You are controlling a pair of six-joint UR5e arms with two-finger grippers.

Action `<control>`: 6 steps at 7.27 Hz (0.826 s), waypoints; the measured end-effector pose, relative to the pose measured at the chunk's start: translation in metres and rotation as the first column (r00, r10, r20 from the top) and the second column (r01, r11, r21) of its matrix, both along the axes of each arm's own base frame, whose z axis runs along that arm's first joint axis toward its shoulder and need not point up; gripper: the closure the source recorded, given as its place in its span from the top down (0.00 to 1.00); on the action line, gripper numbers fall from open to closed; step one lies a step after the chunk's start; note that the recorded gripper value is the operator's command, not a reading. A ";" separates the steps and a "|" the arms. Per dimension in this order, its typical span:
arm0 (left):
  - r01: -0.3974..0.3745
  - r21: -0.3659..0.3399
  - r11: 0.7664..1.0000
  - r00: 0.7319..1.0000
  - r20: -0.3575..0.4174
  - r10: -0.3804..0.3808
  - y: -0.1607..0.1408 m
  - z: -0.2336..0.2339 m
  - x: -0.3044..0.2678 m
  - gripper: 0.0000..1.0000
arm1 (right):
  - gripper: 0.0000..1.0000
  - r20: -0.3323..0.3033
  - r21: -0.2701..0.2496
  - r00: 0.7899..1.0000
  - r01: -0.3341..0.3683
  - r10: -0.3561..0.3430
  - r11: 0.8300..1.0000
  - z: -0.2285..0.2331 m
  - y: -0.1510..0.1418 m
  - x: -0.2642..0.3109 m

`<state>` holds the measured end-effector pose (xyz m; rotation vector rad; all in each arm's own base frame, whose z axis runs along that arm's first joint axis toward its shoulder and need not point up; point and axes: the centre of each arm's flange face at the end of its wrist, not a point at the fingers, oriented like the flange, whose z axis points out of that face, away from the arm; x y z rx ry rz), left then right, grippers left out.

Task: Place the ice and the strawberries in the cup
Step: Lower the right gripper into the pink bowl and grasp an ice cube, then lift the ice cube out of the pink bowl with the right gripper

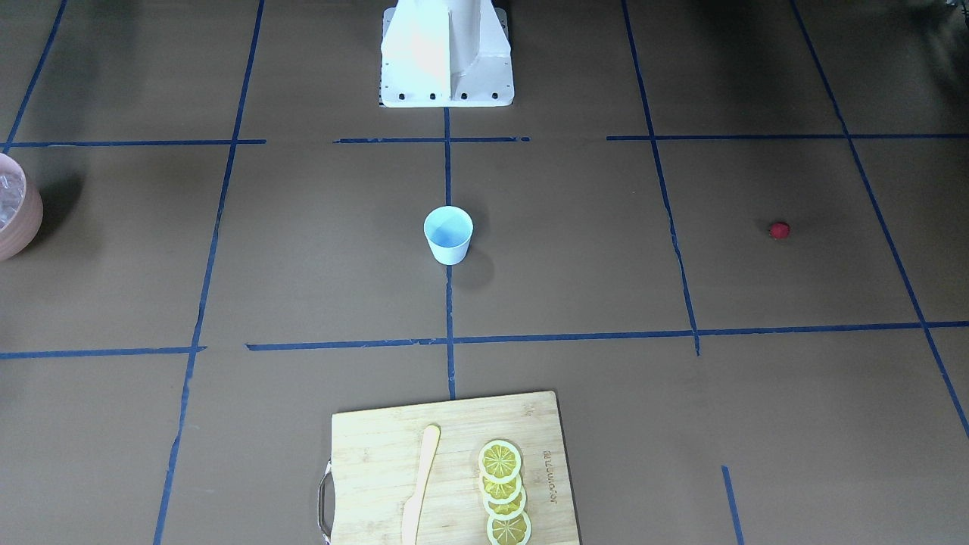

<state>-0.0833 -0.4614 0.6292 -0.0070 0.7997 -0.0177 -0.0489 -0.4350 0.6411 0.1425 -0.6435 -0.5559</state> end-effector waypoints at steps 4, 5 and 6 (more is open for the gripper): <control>0.002 0.004 1.000 1.000 0.000 -0.002 -0.001 -0.002 0.000 1.00 | 0.68 -0.003 -0.017 0.999 0.038 -0.038 0.999 0.009 0.003 -0.017; 0.002 0.004 1.000 1.000 0.000 -0.002 -0.001 -0.002 0.000 1.00 | 0.66 -0.004 -0.015 0.999 0.044 -0.044 0.999 0.009 0.003 -0.019; 0.003 0.004 1.000 1.000 -0.001 -0.003 -0.001 -0.002 0.000 1.00 | 0.66 -0.005 -0.014 0.999 0.051 -0.051 0.999 0.010 0.003 -0.021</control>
